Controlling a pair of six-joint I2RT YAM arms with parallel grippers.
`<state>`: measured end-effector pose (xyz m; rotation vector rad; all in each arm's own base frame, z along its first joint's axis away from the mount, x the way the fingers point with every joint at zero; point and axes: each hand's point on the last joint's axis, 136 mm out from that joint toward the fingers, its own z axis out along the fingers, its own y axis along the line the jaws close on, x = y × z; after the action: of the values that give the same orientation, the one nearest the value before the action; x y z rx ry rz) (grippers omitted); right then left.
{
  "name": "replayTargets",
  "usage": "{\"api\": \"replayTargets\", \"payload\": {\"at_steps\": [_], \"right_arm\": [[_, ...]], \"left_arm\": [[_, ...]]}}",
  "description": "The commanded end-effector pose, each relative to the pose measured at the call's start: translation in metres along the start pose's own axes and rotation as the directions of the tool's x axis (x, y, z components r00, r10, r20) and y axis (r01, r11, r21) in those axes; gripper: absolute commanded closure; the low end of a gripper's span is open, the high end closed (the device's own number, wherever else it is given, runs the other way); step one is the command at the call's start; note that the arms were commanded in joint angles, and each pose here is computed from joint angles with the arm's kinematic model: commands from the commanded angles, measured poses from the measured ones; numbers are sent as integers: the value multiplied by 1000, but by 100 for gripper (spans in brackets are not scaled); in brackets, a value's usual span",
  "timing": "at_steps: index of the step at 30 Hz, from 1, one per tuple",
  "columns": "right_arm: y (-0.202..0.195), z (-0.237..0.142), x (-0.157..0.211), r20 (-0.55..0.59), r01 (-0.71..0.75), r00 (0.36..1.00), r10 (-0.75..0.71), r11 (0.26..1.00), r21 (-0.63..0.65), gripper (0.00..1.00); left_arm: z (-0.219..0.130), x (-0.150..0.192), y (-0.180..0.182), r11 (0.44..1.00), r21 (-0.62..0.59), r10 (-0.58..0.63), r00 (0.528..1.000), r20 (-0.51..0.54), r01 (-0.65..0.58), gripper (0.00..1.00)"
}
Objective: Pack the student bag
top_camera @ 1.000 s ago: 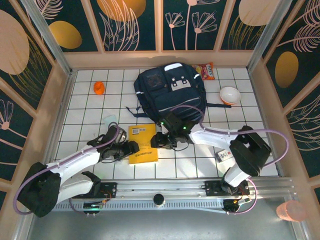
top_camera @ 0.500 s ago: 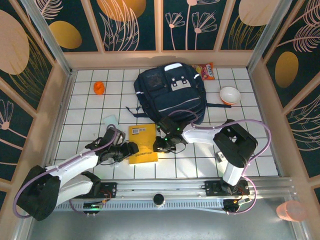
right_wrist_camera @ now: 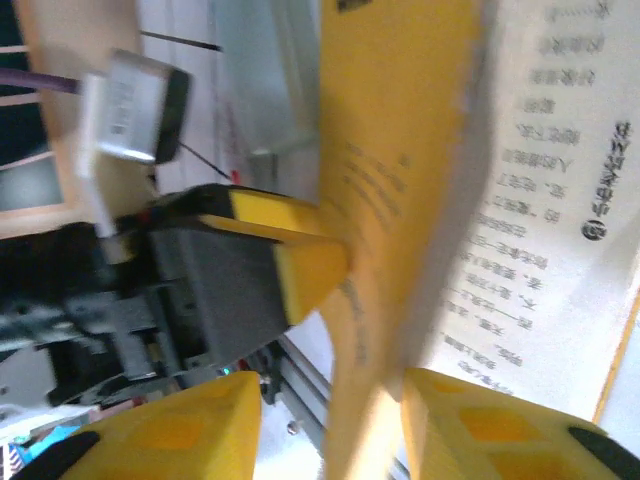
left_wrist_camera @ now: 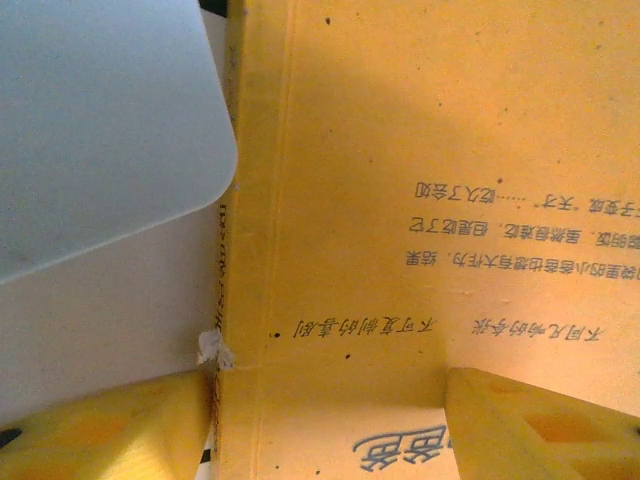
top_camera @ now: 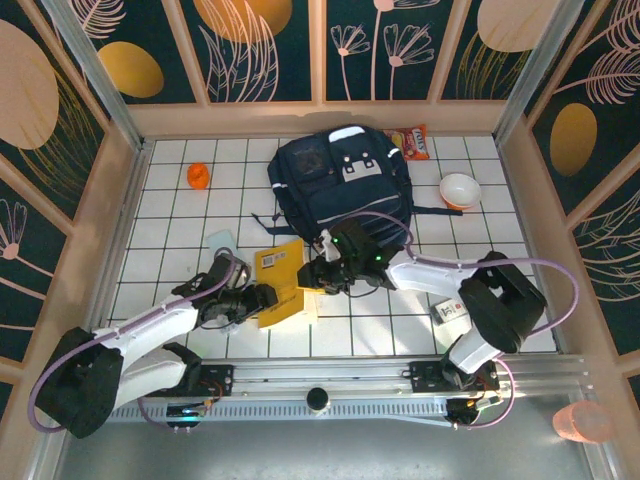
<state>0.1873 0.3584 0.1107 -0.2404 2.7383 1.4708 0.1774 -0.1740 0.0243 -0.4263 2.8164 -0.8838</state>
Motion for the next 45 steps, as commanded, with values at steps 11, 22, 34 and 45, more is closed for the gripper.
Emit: {"api": "replayTargets", "payload": {"at_steps": [11, 22, 34, 45], "right_arm": [[-52, 0, -17, 44, -89, 996, 81, 963, 253, 47], [-73, 38, 20, -115, -83, 986, 123, 950, 301, 47], [-33, 38, 13, -132, -45, 990, 50, 998, 37, 86], [-22, 17, -3, -63, -42, 997, 43, 999, 8, 78]], "left_arm": [[8, 5, -12, 998, 61, 36, 999, -33, -34, 38], [5, 2, -35, 984, 169, 52, 998, -27, -47, 40], [-35, -4, -101, 880, 463, 101, 994, 45, -111, 37], [-32, -17, -94, 918, 360, 136, 985, 102, -165, 72]]}}
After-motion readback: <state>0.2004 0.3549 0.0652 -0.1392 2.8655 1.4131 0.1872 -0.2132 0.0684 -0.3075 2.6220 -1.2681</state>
